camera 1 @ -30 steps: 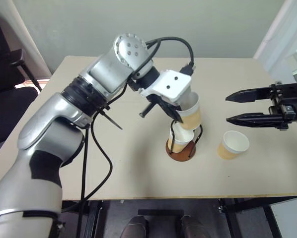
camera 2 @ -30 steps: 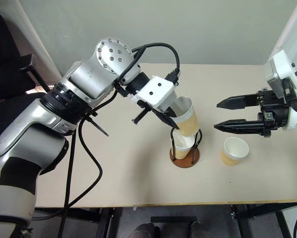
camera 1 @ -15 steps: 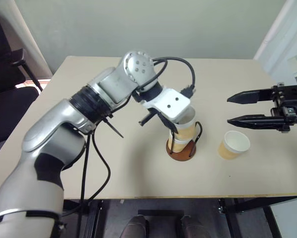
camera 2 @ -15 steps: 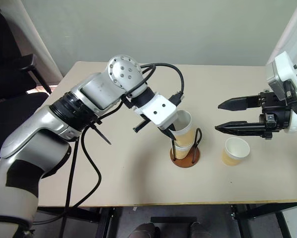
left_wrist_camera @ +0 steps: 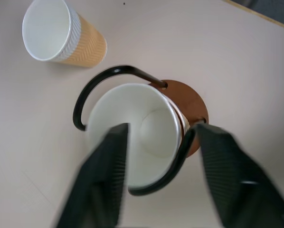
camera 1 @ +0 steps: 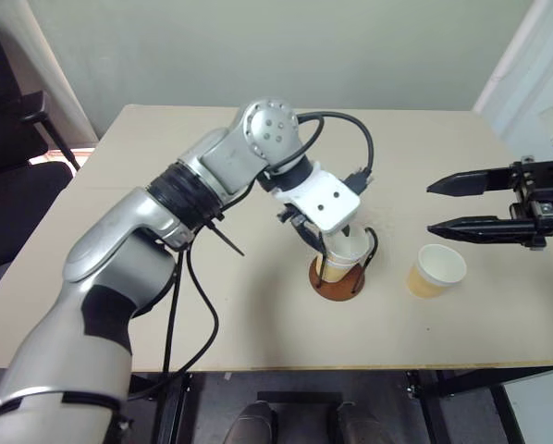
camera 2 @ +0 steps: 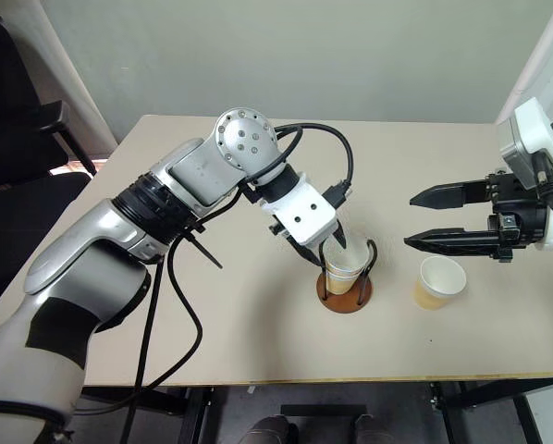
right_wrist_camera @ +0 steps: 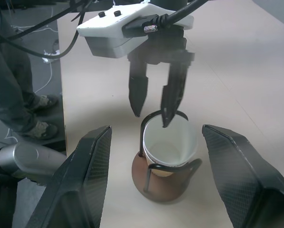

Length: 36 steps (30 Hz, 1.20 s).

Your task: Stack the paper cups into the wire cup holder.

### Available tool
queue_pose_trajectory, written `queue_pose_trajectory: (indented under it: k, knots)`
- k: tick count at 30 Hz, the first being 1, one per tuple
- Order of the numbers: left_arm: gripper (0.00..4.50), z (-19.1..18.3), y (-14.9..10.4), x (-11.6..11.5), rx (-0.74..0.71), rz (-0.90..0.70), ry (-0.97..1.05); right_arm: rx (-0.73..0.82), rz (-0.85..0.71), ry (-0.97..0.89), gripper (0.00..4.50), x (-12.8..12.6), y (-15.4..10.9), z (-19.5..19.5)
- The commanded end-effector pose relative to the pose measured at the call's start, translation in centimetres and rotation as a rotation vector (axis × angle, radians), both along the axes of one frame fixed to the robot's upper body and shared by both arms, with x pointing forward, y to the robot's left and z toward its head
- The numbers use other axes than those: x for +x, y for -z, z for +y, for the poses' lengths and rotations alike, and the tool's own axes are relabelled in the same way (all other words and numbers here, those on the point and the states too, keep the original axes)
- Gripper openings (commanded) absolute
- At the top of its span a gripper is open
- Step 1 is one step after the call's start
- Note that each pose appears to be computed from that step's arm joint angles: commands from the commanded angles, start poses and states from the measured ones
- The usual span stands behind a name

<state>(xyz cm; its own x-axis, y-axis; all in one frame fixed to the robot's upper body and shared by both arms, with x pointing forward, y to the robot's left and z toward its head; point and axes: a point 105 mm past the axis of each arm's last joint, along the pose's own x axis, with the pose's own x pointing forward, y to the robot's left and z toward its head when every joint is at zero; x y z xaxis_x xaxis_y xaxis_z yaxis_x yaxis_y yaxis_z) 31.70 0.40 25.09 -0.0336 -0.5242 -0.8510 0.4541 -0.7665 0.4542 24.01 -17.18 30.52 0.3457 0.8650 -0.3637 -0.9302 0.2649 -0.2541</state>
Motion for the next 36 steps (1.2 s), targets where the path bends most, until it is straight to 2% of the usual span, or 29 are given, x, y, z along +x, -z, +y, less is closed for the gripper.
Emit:
queue_pose_trajectory:
  k: [1, 2, 3, 8, 15, 18, 21, 24, 29, 36]
  knots:
    - [4.01, 0.5, -1.8, -0.2, -0.007, -0.037, 0.018, -0.006, -0.050, 0.006, 3.15, -0.4, -1.2, -0.2]
    - [4.38, 0.5, -1.8, -0.1, -0.009, -0.038, 0.014, -0.006, -0.051, 0.006, 3.15, -0.4, -1.2, -0.2]
    - [4.46, 0.4, -1.9, 0.0, -0.016, -0.038, 0.011, -0.006, -0.052, 0.006, 3.15, -0.4, -1.2, -0.2]
    - [4.46, 0.1, -2.8, 0.0, -0.114, 0.034, -0.032, -0.020, -0.058, 0.026, 3.15, 0.0, -0.8, -0.5]
    - [4.46, 2.7, -5.1, 0.3, -0.313, 0.227, -0.194, -0.112, 0.023, 0.094, 3.15, 0.1, 2.0, -1.6]
    - [4.46, 4.4, -5.9, -1.3, -0.393, 0.367, -0.222, -0.249, 0.023, 0.164, 3.15, 0.8, 4.4, -2.8]
    - [4.46, 6.3, -6.1, -2.4, -0.425, 0.431, -0.264, -0.399, 0.034, 0.219, 3.15, 1.4, 6.8, -4.5]
    - [4.46, 8.0, -5.4, -2.2, -0.438, 0.417, -0.338, -0.504, 0.032, 0.241, 3.15, 1.8, 8.0, -5.9]
    - [4.46, 9.9, -3.5, -2.3, -0.419, 0.431, -0.434, -0.591, 0.012, 0.211, 3.15, 2.4, 9.1, -6.4]
    - [4.46, 11.4, -3.3, -1.8, -0.437, 0.394, -0.524, -0.690, -0.024, 0.151, 3.15, 3.7, 10.7, -6.2]
